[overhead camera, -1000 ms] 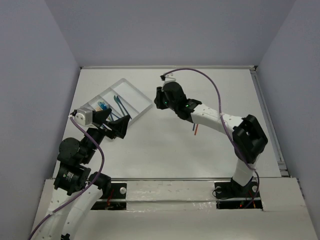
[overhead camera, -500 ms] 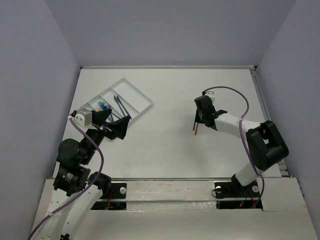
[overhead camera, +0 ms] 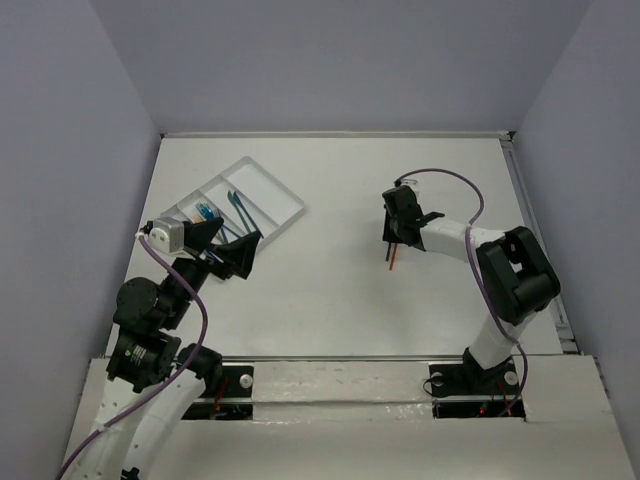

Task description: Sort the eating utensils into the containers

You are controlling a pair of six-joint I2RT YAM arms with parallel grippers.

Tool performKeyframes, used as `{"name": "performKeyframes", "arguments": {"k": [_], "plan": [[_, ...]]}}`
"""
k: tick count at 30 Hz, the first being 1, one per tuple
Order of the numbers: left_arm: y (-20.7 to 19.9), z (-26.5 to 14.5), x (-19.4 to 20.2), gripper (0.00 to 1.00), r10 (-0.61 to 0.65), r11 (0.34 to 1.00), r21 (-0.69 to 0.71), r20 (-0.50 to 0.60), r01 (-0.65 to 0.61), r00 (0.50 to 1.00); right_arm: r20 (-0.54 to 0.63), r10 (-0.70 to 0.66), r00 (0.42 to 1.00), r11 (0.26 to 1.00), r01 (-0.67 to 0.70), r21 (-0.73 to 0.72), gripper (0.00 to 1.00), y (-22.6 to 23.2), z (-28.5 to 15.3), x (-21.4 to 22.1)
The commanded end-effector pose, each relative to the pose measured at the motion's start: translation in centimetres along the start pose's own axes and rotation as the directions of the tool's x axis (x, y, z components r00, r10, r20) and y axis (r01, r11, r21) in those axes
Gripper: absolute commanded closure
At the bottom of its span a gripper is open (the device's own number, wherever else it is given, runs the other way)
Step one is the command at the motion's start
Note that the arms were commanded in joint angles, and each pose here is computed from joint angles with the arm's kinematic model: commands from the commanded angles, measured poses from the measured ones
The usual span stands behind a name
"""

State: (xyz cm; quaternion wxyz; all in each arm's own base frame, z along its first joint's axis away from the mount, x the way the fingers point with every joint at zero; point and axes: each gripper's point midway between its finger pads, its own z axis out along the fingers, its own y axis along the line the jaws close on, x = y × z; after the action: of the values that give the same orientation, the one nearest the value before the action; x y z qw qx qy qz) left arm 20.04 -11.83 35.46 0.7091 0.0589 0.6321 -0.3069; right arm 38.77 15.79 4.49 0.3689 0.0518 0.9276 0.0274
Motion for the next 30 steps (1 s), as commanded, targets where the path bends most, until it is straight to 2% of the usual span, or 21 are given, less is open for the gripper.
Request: {"name": "performKeyframes", "arguments": {"k": [1,11,19,30], "plan": [[-1.1,-0.2,-2.7,0.01,0.012,0.999,0.034,0.080,-0.015,0.997,0.005,0.002,1.000,1.000,-0.002,-0.002,0.74,0.6,0.8,-1.1],[-1.1,0.0,-2.4,0.01,0.011,0.999,0.039,0.070,-0.014,0.997,-0.021,0.007,1.000,0.999,-0.006,0.044,0.76,-0.3,1.4,0.1],[-1.1,0.1,-2.3,0.01,0.010,0.999,0.041,0.066,-0.012,0.998,0.055,0.002,0.998,0.999,0.001,-0.045,0.78,0.9,-0.2,-1.8],[-1.1,0.0,-2.4,0.01,0.010,0.999,0.041,0.067,-0.013,0.998,0.058,0.001,0.998,1.000,-0.001,0.000,0.81,0.0,-0.2,-1.7]]}}
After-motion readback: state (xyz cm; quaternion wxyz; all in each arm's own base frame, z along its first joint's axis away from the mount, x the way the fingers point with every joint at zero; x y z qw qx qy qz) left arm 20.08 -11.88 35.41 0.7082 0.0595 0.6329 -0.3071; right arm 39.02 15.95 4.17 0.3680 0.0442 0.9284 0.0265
